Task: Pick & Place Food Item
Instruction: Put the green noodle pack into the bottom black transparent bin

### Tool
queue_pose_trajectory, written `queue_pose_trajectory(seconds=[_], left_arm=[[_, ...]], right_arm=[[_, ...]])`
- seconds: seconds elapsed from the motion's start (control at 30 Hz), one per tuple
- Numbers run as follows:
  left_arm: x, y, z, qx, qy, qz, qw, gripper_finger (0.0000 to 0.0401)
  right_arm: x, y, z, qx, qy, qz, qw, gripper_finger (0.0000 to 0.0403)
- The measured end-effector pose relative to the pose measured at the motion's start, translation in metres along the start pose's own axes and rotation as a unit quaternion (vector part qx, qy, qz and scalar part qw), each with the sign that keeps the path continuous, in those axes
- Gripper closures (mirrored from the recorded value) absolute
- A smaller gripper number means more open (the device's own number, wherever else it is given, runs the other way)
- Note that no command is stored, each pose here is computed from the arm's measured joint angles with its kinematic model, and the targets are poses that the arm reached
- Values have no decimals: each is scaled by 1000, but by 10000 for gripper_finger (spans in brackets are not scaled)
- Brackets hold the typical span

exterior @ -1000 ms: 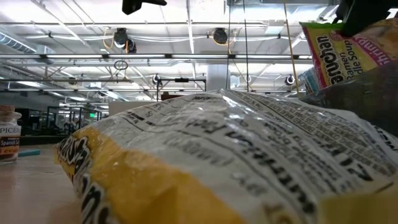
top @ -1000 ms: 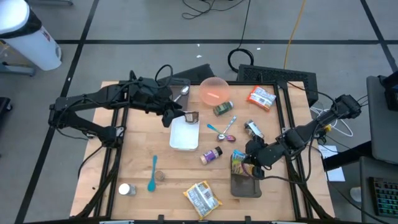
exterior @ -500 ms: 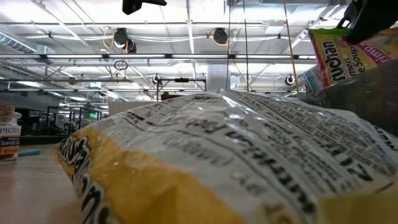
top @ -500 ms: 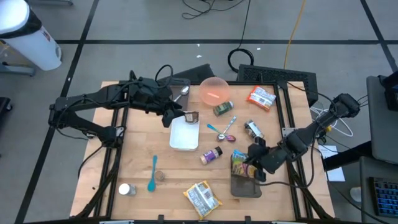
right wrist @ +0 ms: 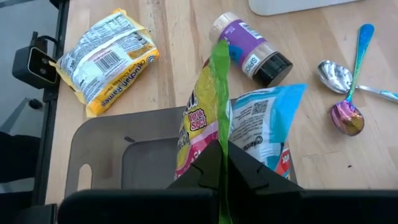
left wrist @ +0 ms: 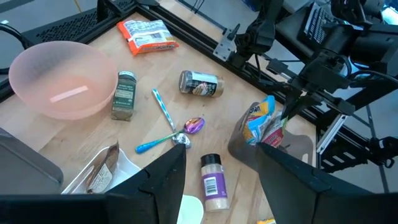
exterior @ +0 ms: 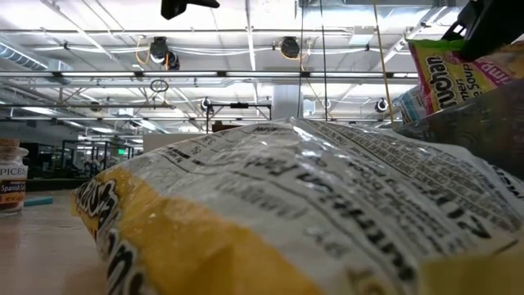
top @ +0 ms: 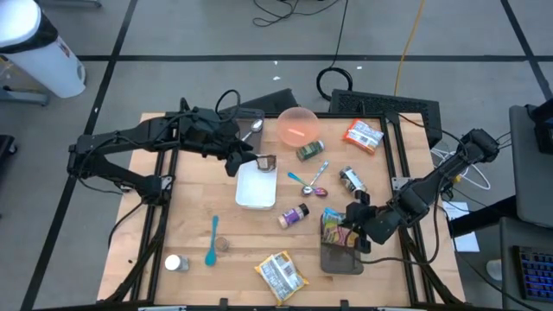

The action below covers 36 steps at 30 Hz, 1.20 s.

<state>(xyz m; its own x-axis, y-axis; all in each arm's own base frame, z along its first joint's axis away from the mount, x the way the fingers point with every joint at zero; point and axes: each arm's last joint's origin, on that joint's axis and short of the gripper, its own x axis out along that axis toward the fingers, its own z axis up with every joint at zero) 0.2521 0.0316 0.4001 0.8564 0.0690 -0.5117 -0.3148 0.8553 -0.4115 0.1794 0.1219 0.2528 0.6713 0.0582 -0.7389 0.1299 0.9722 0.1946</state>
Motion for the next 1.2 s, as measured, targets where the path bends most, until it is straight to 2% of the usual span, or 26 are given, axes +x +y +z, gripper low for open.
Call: queue_pose_trajectory(seconds=[0.27,1.2], left_arm=[[0,0,0,-1,0,0,1000,199],[0,0,0,-1,0,0,1000,199]], right_arm=[[12,5,-2,-20,18,-1,1000,403],[14,4,-3,-27,15,-14,999,403]])
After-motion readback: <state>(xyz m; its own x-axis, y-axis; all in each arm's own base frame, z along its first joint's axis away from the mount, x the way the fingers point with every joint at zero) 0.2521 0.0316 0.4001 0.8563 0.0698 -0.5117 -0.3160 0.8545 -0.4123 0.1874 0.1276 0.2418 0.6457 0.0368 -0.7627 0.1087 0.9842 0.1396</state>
